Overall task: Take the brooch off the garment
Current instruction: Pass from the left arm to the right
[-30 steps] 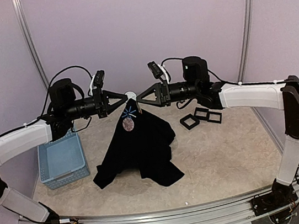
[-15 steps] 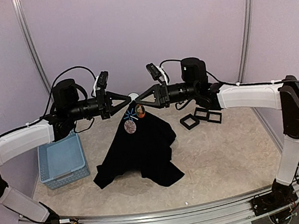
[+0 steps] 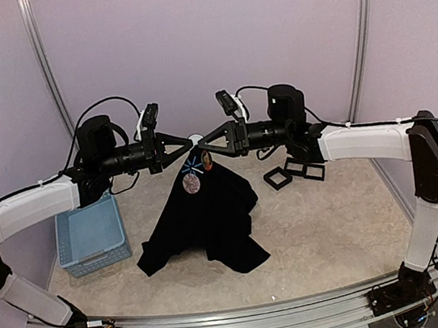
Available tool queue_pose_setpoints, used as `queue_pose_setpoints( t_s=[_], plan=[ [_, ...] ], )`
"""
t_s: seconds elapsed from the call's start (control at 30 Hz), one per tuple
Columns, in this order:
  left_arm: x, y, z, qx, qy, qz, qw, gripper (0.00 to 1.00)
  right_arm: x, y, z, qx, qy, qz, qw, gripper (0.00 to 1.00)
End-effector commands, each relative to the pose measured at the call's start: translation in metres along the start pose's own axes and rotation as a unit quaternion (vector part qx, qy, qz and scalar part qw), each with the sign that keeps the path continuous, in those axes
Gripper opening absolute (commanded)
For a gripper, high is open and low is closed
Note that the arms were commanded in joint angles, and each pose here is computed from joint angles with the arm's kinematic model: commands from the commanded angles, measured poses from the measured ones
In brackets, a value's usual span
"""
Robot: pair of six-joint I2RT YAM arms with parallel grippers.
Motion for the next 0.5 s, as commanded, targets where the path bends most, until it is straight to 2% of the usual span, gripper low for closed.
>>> queue_pose_setpoints(
  t_s=[0.0,0.47],
  plan=[
    [-0.006,-0.008,0.008,0.007,-0.033,-0.007,0.999,0.00,-0.004,0.004,-0.001,-0.009,-0.001,0.026,1.000,0.20],
    [-0.013,0.005,0.005,-0.032,-0.053,0.002,0.998,0.00,-0.008,0.010,0.001,-0.019,-0.005,0.050,0.999,0.16]
  ],
)
Point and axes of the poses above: each gripper's point midway between its finger pads, its own x axis out along the fingers, its own y axis along the line the jaws close on, z = x × y, the point moved 10 cm from there along -x, back along the fingers, and after that the axes turned 7 degrees about x, right-handed, at the moved point
